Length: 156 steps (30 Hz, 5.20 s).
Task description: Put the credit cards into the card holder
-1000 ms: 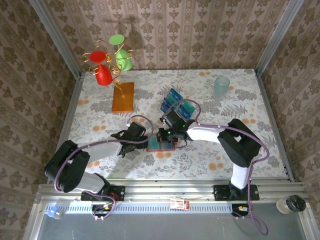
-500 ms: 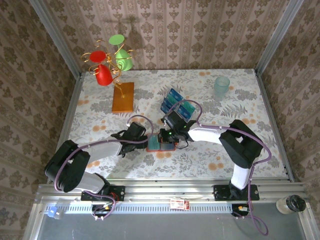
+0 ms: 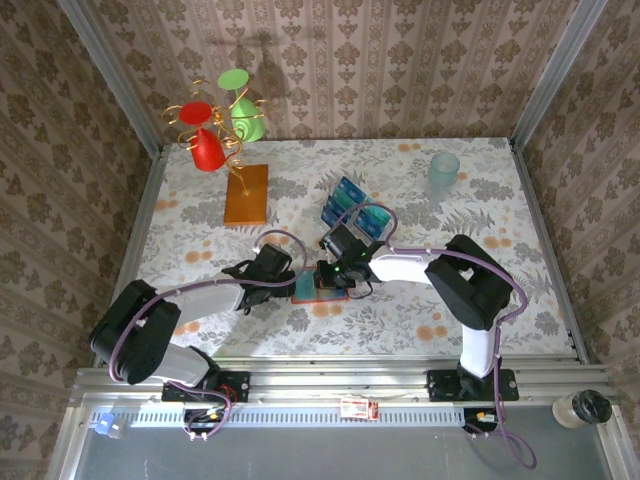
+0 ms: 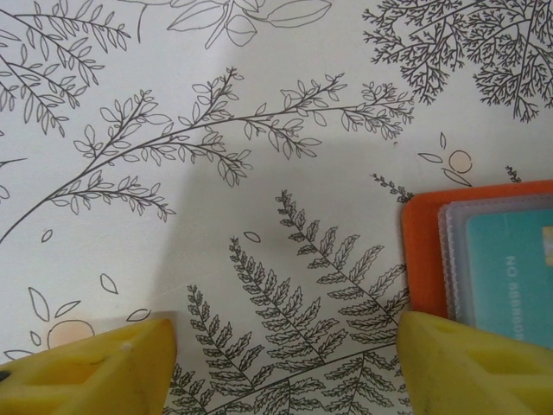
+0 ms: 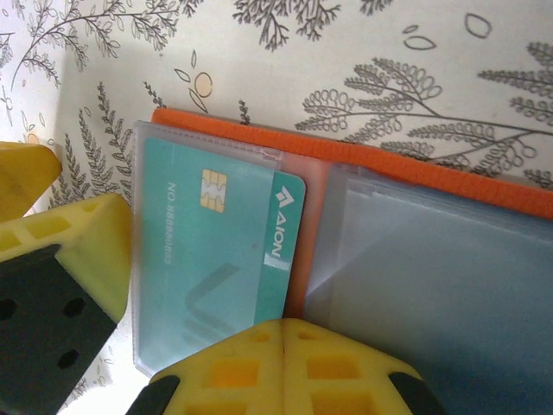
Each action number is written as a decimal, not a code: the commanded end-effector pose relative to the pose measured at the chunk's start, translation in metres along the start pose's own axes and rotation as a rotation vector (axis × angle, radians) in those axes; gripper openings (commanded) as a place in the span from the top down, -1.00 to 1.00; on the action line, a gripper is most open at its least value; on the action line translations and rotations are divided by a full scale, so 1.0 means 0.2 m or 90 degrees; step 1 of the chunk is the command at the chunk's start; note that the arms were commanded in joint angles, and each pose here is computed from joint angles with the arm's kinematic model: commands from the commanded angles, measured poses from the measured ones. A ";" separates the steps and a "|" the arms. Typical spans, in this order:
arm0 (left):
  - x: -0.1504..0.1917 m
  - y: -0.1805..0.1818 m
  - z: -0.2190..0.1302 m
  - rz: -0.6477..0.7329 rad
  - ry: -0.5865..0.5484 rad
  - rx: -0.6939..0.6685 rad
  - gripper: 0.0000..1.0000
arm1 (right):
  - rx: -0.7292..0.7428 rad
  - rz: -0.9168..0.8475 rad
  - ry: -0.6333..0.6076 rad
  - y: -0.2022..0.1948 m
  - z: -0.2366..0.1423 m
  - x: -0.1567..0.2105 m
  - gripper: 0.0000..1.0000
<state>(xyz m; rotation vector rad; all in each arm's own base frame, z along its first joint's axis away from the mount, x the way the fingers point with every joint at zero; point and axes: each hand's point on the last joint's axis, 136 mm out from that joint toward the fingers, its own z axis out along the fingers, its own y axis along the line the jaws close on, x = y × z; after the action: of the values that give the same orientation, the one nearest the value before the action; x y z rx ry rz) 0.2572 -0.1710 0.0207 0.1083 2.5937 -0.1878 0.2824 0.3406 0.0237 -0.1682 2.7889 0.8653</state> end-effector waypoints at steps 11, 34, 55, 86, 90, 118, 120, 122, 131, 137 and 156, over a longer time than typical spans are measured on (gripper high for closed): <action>-0.08 0.06 -0.07 -0.015 -0.026 -0.013 -0.41 | 0.003 -0.004 0.014 0.01 0.00 0.03 1.00; -0.26 -0.05 -0.22 -0.039 -0.066 0.052 -0.42 | -0.023 -0.002 -0.054 0.09 -0.19 -0.03 0.96; -0.21 -0.49 -0.28 -0.024 -0.075 0.149 -0.42 | 0.034 0.033 -0.071 -0.20 -0.22 -0.13 0.92; -0.03 -0.44 -0.09 0.037 -0.023 0.094 -0.44 | 0.063 -0.016 -0.045 -0.22 -0.20 -0.14 0.93; -0.01 -0.43 -0.08 0.042 -0.019 0.089 -0.44 | 0.073 -0.023 -0.047 -0.22 -0.21 -0.16 0.93; 0.02 -0.44 -0.05 0.081 -0.012 0.098 -0.49 | 0.019 0.026 -0.016 -0.20 -0.07 -0.08 0.99; 0.04 -0.43 -0.04 0.085 -0.009 0.096 -0.49 | 0.019 0.029 -0.017 -0.20 -0.07 -0.08 1.00; 0.05 -0.42 -0.03 0.088 -0.004 0.091 -0.48 | 0.017 0.031 -0.019 -0.21 -0.07 -0.08 1.00; 0.09 -0.40 0.01 0.099 0.010 0.076 -0.39 | 0.009 0.036 -0.021 -0.19 -0.07 -0.08 0.97; 0.11 -0.39 0.02 0.103 0.014 0.071 -0.25 | -0.002 0.031 -0.036 -0.15 -0.13 -0.12 0.78; 0.12 -0.38 0.03 0.101 0.018 0.062 -0.19 | 0.014 0.060 -0.068 -0.23 -0.21 -0.08 0.18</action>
<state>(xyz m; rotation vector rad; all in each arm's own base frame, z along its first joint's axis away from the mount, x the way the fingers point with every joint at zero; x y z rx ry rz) 0.2420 -0.2568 0.0301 0.3176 2.5329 -0.3216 0.2987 0.2835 0.0457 -0.0262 2.7073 0.8568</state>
